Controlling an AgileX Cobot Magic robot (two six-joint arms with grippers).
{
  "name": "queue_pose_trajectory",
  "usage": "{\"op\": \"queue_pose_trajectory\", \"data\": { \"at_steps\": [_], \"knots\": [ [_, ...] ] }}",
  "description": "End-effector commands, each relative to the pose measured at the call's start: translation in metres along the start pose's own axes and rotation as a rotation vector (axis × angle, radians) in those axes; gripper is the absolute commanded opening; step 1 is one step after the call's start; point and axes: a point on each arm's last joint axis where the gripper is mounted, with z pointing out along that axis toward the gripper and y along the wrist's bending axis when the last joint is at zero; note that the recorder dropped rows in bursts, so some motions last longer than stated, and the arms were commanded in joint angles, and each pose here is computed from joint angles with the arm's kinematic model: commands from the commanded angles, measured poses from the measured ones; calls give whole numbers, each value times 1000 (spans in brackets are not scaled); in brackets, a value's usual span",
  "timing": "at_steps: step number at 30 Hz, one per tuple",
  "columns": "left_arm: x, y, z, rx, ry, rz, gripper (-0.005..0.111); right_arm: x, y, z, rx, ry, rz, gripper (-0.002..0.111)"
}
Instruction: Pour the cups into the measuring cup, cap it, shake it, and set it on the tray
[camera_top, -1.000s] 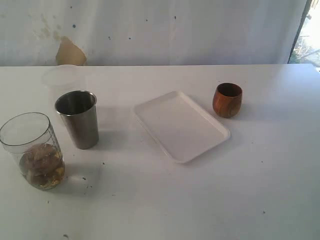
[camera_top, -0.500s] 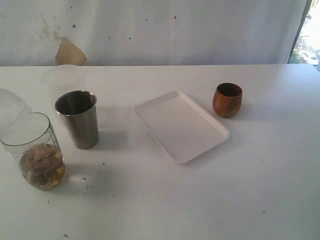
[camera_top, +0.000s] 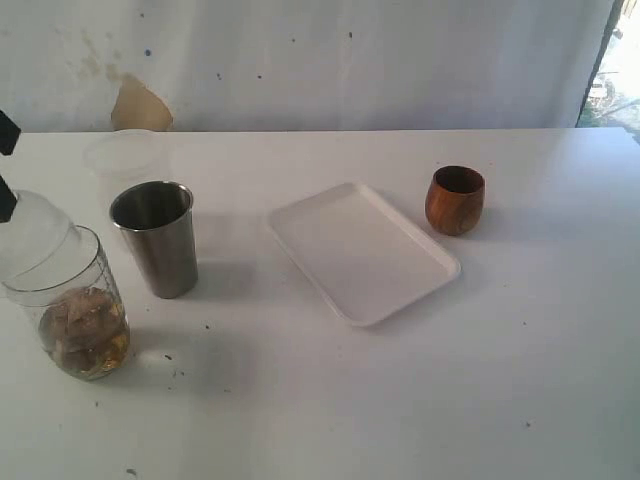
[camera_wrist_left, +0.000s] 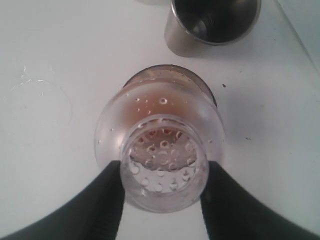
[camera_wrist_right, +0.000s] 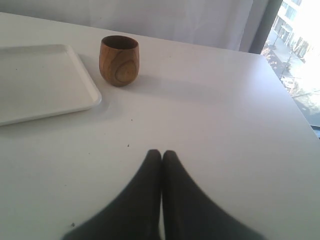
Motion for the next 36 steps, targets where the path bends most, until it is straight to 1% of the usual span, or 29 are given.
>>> {"op": "queue_pose_trajectory", "data": {
  "at_steps": [1, 8, 12, 22, 28, 30, 33, 36],
  "knots": [
    [-2, -2, -2, 8, -6, -4, 0, 2, 0, 0, 10, 3, -2, 0],
    [-4, -5, 7, 25, 24, -3, 0, 2, 0, 0, 10, 3, -2, 0],
    [-7, -6, 8, 30, 1, -4, 0, 2, 0, 0, 10, 3, -2, 0],
    [-7, -6, 8, 32, -1, -2, 0, 2, 0, 0, 10, 3, -2, 0],
    [-9, -12, 7, 96, -23, 1, 0, 2, 0, 0, 10, 2, 12, 0],
    [-9, -11, 7, 92, -23, 3, 0, 2, 0, 0, 10, 2, 12, 0],
    [-9, -8, 13, 53, 11, 16, 0, 2, 0, 0, 10, 2, 12, 0],
    [-11, -7, 13, 46, -8, 19, 0, 2, 0, 0, 10, 2, 12, 0]
  ]
}}
